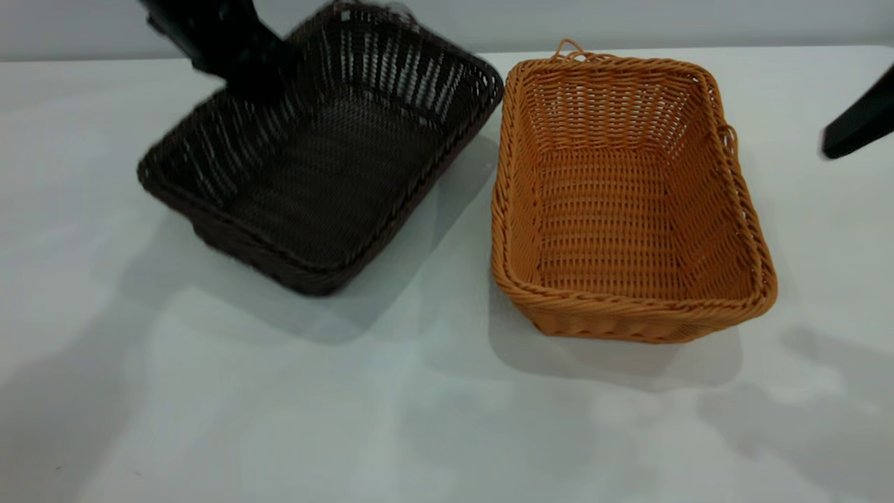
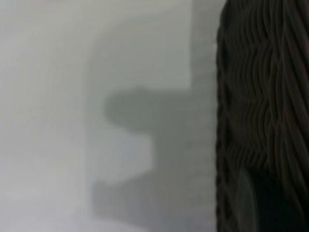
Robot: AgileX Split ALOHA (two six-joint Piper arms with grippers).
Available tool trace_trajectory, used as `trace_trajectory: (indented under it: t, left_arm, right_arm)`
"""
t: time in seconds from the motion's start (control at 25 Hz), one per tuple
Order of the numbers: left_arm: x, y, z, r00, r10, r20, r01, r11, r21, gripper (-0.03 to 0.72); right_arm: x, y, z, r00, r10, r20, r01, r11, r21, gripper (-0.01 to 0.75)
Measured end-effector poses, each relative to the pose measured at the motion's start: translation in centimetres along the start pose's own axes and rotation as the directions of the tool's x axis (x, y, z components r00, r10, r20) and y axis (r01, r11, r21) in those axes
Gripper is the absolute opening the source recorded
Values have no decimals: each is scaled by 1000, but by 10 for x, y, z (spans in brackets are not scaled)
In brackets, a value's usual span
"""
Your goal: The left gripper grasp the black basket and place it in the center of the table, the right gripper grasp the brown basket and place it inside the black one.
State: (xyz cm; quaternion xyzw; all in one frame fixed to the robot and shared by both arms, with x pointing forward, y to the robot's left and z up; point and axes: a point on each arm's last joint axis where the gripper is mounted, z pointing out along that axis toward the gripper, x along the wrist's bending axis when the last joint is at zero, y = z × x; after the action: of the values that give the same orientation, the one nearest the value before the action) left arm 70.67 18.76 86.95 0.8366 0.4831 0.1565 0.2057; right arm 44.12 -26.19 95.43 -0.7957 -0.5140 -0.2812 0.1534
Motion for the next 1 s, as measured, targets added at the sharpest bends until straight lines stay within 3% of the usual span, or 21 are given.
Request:
trace_trajectory:
  t: [0.36, 0.68, 0.84, 1.0]
  left_arm:
    - [17, 45, -53, 998, 5, -70, -18, 983, -181, 76]
    - [17, 45, -54, 997, 9, -72, -22, 983, -184, 76]
    - [17, 45, -54, 997, 9, -71, -22, 983, -182, 76]
    - [17, 45, -54, 997, 15, -71, -28, 984, -178, 76]
  right_arm:
    - [0, -5, 75, 981, 190, 33, -193, 968, 162, 586]
    - [-16, 9, 130, 902, 420, 95, -431, 887, 169, 572]
    - [-21, 23, 153, 871, 479, 104, -491, 856, 163, 559]
    - [-26, 36, 175, 863, 491, 121, -505, 849, 158, 465]
